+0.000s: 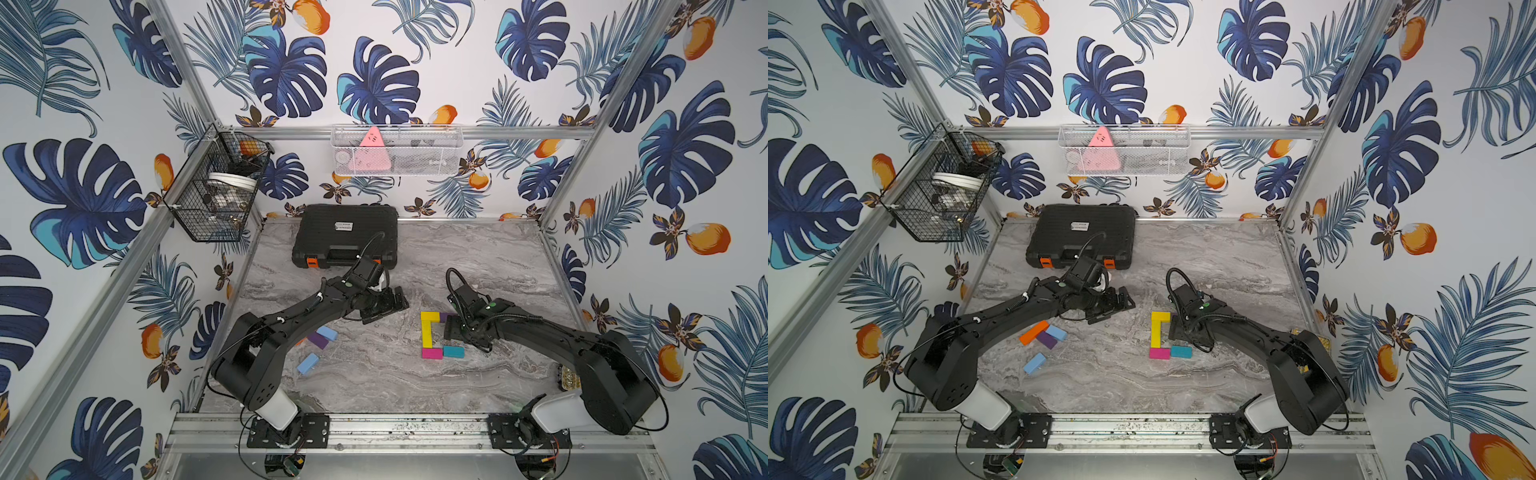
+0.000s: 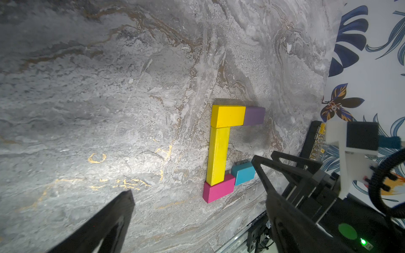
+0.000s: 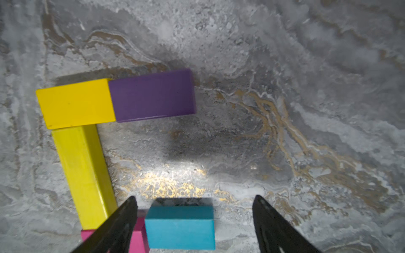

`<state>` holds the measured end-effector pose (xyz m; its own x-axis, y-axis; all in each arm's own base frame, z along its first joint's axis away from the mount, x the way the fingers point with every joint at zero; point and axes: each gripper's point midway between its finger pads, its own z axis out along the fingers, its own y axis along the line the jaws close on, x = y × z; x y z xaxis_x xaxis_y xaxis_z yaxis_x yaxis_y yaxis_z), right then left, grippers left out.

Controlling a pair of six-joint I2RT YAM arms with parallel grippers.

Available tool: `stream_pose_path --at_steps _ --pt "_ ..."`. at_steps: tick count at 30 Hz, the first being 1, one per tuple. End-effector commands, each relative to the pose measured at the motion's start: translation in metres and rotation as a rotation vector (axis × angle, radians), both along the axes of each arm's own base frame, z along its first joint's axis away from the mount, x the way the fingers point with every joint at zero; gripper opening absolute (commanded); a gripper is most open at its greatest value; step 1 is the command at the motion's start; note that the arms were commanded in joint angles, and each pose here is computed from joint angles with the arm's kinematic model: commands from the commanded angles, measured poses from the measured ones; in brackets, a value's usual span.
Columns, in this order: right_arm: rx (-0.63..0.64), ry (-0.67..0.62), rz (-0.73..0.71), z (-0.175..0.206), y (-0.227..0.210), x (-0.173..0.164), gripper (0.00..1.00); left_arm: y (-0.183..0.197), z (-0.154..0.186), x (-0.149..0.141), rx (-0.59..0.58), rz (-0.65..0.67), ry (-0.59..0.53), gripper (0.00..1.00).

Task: Assemble the letter c with building blocks
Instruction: Assemble the building block at the center of the board.

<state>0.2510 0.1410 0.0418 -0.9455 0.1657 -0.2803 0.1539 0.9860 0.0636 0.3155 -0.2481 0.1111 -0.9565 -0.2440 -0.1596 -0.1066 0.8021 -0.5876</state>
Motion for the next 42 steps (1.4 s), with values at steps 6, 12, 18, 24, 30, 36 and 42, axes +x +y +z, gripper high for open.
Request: stream_pose_path --at_steps 6,12,18,24,30,36,42 --pt "-0.044 0.044 0.021 -0.011 -0.008 -0.008 0.84 -0.004 0.003 0.002 -0.005 0.005 0.001 0.99" --pt "-0.048 0.069 0.029 -0.019 -0.012 -0.018 0.83 -0.011 -0.002 -0.005 -0.001 -0.011 0.007 0.99" --pt "-0.044 0.075 0.028 -0.021 -0.014 -0.023 0.83 -0.02 -0.014 -0.02 0.02 -0.03 0.021 0.99" --pt "-0.033 0.08 0.024 -0.023 -0.013 -0.025 0.83 -0.03 -0.025 -0.03 0.019 -0.047 0.041 0.99" --pt "-0.02 0.071 0.018 -0.02 -0.011 -0.024 0.83 -0.033 -0.026 -0.032 0.025 -0.057 0.041 0.99" --pt "0.036 0.045 0.006 -0.005 -0.006 -0.025 0.83 -0.033 -0.03 -0.036 0.026 -0.059 0.048 0.99" --pt "0.113 0.082 0.045 -0.005 0.001 -0.042 0.82 -0.033 -0.033 -0.039 0.023 -0.06 0.051 0.99"
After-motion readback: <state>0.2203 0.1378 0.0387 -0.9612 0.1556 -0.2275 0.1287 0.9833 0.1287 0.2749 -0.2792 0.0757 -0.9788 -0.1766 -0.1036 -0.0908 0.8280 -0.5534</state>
